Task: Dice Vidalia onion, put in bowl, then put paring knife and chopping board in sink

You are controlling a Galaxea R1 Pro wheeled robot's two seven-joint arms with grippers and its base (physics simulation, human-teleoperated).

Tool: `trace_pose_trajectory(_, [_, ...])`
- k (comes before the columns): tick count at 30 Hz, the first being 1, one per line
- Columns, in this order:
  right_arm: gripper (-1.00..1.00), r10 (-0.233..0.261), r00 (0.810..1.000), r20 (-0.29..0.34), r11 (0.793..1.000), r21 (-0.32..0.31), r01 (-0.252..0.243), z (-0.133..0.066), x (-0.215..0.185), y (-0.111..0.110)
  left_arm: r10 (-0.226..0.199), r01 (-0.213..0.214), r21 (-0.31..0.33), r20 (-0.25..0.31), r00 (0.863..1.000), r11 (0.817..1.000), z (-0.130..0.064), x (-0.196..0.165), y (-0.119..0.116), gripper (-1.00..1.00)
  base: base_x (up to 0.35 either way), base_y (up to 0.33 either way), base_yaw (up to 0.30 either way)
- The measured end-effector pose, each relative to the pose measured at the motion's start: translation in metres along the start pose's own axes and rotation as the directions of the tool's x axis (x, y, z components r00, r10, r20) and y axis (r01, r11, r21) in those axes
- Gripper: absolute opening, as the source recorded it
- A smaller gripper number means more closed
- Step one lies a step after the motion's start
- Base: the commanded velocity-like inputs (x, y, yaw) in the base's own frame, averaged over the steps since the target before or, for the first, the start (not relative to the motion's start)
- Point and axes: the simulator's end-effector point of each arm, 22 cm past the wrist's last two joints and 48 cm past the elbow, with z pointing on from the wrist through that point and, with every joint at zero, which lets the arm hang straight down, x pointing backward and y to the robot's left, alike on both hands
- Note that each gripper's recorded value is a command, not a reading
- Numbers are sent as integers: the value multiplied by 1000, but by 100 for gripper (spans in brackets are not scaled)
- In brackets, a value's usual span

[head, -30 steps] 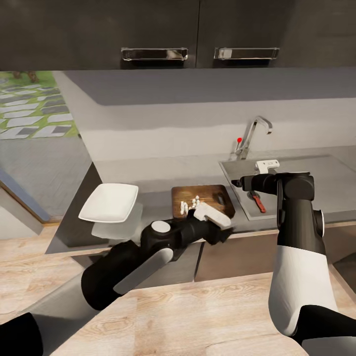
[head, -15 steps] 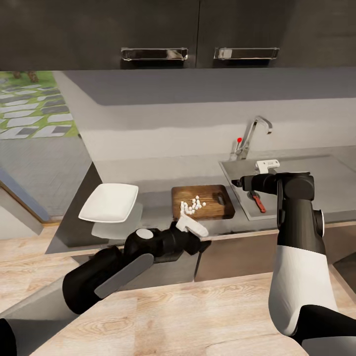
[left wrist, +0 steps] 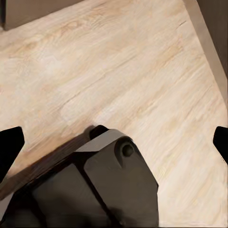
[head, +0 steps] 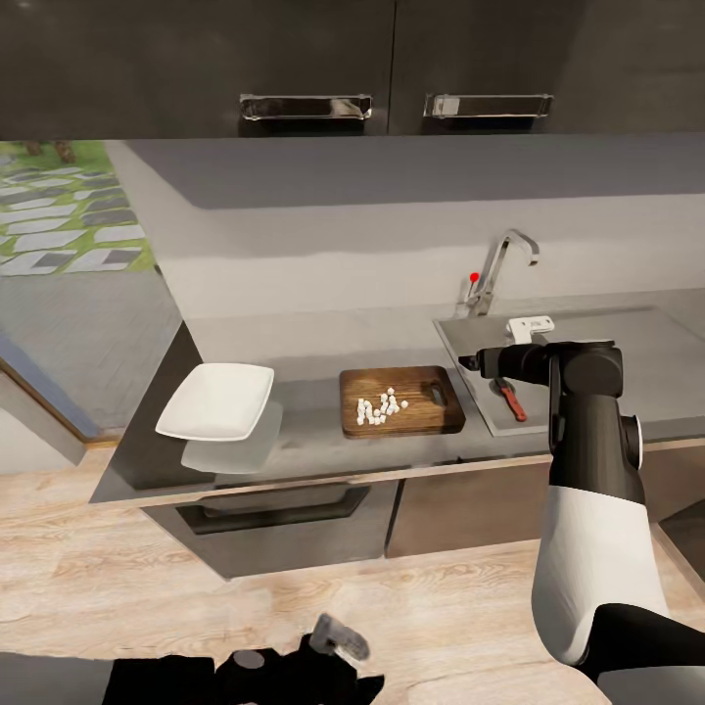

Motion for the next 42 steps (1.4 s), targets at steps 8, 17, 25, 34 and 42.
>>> trace_pose_trajectory(8, [100,2,1000,1,1000,-2,-2,0,0,0,-215,171,-248,-163,963,953,-35,166,96,100,0,0,0])
trace_pose_trajectory(17, [100,0,1000,-7,1000,-3,0,2,2,1,-475,302,-516,-244,846,802,-67,281,174,100,0,0,0])
trace_pose_trajectory(25, [100,2,1000,-21,1000,-5,-2,4,8,2,-609,207,-660,-465,643,722,-89,381,180,100,0,0,0])
trace_pose_trajectory(34, [100,3,1000,-22,1000,-5,-3,4,9,1,-676,40,-780,-515,527,625,-146,418,196,100,0,0,0])
trace_pose_trajectory(42, [100,5,1000,-22,1000,-5,-5,4,9,1,-651,-11,-853,-406,642,521,-124,398,189,100,0,0,0])
